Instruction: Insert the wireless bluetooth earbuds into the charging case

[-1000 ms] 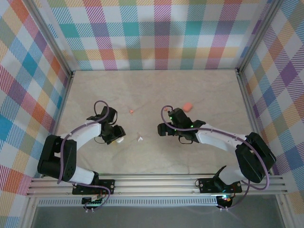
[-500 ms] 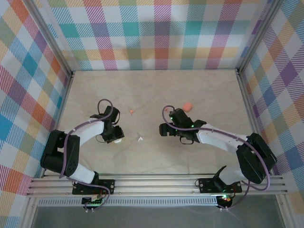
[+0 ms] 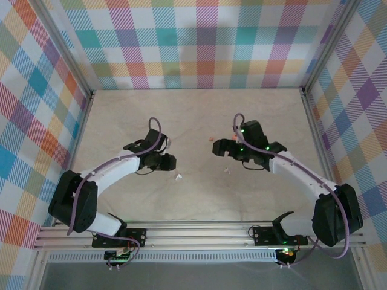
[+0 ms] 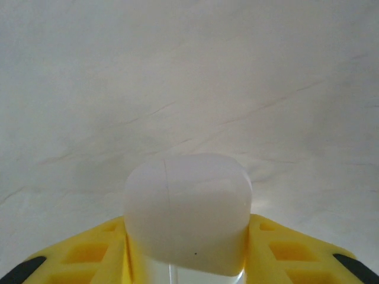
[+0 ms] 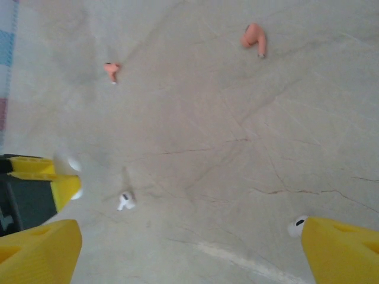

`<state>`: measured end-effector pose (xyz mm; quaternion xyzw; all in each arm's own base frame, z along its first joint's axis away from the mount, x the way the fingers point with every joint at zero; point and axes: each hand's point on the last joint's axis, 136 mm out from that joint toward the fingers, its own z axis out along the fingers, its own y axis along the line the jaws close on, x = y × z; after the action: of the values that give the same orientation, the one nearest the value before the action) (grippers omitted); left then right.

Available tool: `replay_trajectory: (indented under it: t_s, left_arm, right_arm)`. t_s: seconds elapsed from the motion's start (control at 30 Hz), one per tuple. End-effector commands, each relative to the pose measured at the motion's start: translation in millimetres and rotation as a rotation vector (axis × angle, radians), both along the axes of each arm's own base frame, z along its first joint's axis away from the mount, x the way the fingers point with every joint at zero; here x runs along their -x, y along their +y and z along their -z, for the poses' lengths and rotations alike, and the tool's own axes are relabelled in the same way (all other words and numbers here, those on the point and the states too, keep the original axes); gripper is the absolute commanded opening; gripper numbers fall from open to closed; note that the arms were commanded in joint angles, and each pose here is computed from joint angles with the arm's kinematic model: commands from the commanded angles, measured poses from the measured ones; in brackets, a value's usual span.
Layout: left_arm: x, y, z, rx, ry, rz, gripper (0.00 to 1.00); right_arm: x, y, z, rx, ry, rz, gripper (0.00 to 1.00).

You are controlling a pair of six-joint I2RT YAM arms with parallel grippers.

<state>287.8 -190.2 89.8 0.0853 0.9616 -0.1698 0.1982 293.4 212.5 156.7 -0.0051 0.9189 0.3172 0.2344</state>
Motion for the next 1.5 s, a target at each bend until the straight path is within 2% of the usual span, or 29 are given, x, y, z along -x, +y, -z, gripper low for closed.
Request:
replay_trajectory:
  t_s: [0.0,0.13,0.4,0.53,0.67,0.73,1.07,1.23,1.37,1.43,1.47]
  left_arm:
    - [-11.4,-41.1,-56.5,0.116,-0.207,0.208,0.34]
    - [-14.7,-68.2,-92.9,0.183,-0.360,0.341,0.32]
    - [11.0,-102.3,-124.8,0.225,-0.502,0.651,0.32]
    - [12.0,-108.6,-131.3,0.217,-0.553,0.700,0.31]
    - [11.4,-116.7,-133.0,0.214,-0.568,0.742,0.31]
    - [10.5,-119.8,-132.9,0.210,-0.567,0.753,0.30]
    - [12.9,-126.6,-143.3,0.206,-0.592,0.792,0.30]
    - [14.4,-127.1,-144.4,0.198,-0.608,0.806,0.30]
    - [14.2,-128.9,-140.9,0.190,-0.623,0.816,0.31]
    - [14.4,-129.1,-140.1,0.183,-0.624,0.820,0.32]
    - [14.6,-128.5,-140.1,0.179,-0.624,0.820,0.33]
  right_arm:
    - [17.7,21.1,-35.2,-0.135,0.028,-0.163,0.93]
    - [23.7,37.7,-52.0,-0.199,0.059,-0.272,0.91]
    - [29.6,61.9,-67.4,-0.337,0.159,-0.386,0.88]
    - [31.7,64.8,-70.4,-0.347,0.172,-0.414,0.84]
    - [29.7,66.9,-69.3,-0.353,0.171,-0.423,0.71]
    - [27.7,68.8,-67.4,-0.357,0.182,-0.426,0.67]
    - [31.0,77.9,-60.4,-0.345,0.208,-0.455,0.67]
    - [30.4,80.9,-63.1,-0.356,0.209,-0.472,0.52]
    - [32.1,84.4,-65.7,-0.378,0.211,-0.501,0.44]
    - [33.2,85.5,-65.9,-0.386,0.217,-0.515,0.35]
    - [33.6,86.0,-66.2,-0.391,0.218,-0.519,0.28]
